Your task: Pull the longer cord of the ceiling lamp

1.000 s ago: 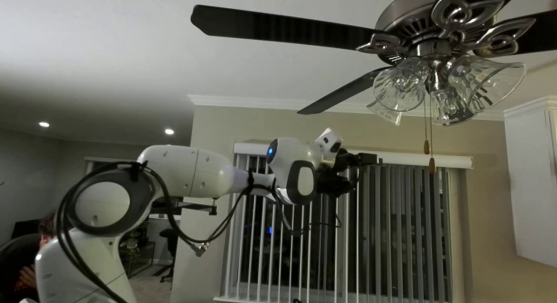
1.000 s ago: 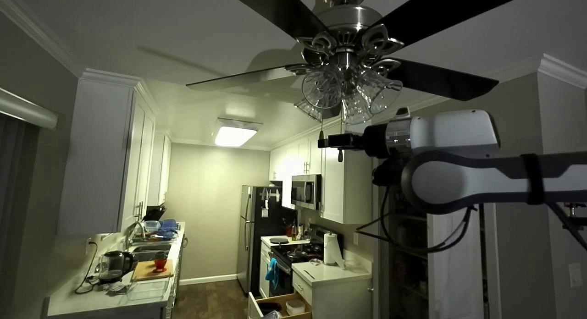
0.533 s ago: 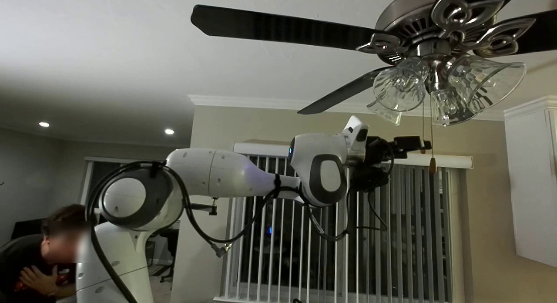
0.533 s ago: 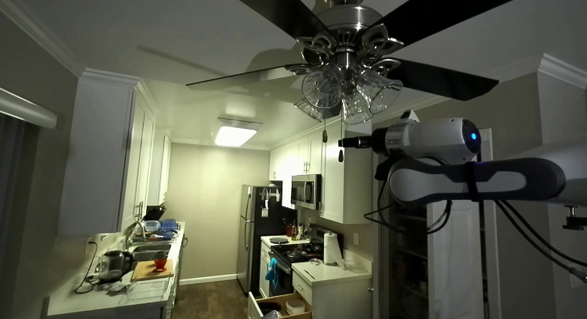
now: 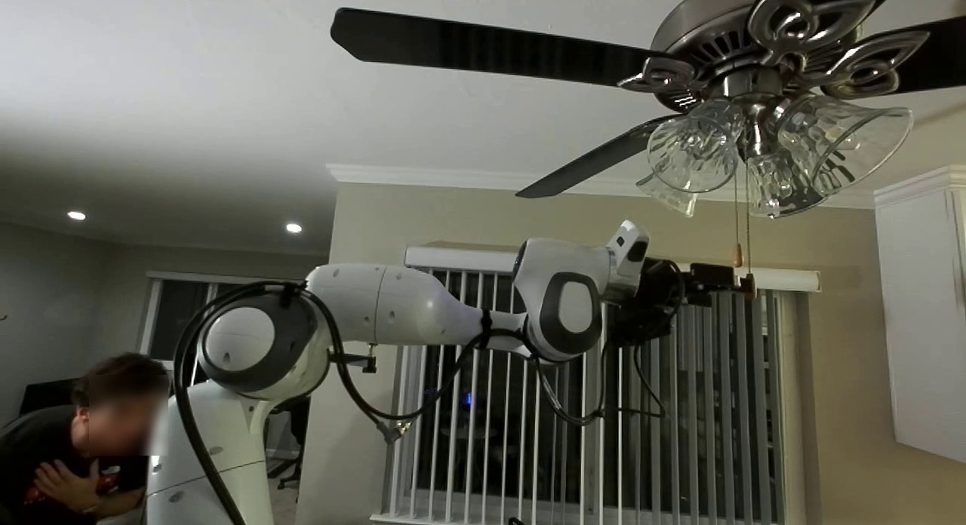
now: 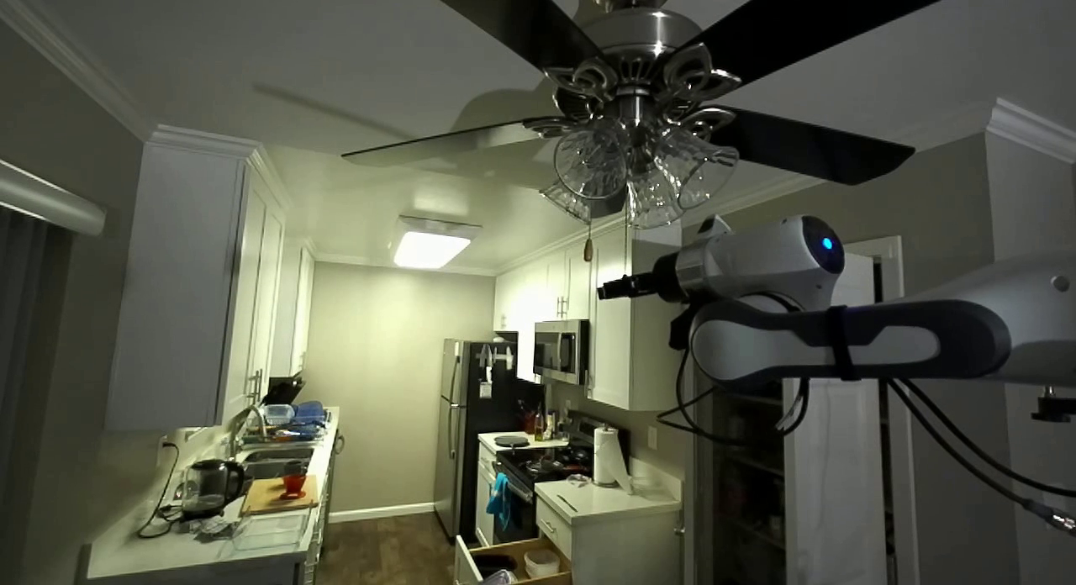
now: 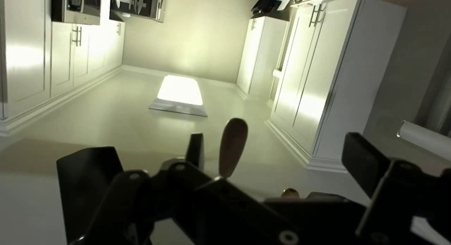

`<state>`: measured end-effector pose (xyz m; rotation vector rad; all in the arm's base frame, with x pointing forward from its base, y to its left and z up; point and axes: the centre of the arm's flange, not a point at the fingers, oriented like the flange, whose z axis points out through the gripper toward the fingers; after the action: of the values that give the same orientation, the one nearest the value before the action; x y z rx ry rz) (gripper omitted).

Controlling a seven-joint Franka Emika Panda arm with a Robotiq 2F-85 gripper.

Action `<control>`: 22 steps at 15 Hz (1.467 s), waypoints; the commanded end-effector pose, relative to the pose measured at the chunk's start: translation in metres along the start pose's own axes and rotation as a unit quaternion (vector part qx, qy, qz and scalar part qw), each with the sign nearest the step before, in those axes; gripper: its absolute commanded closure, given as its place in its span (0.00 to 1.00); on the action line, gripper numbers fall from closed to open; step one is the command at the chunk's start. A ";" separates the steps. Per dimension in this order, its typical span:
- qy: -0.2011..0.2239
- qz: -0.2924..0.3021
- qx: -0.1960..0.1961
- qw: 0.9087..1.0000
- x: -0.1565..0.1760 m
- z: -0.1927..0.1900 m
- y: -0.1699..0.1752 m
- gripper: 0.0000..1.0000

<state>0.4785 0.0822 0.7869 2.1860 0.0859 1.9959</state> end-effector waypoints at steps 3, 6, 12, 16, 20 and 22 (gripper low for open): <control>-0.019 0.004 0.000 1.000 0.000 0.002 -0.007 0.00; -0.015 0.004 0.000 1.000 0.001 0.006 -0.012 0.00; -0.003 0.029 -0.018 0.999 0.013 0.020 -0.016 0.00; -0.004 0.039 -0.031 0.999 0.015 0.024 -0.008 0.25; -0.007 0.045 -0.039 0.998 0.013 0.025 0.003 0.47; -0.007 0.046 -0.043 0.998 0.012 0.025 0.008 0.61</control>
<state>0.5000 0.0782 0.7931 2.1767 -0.0576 1.9994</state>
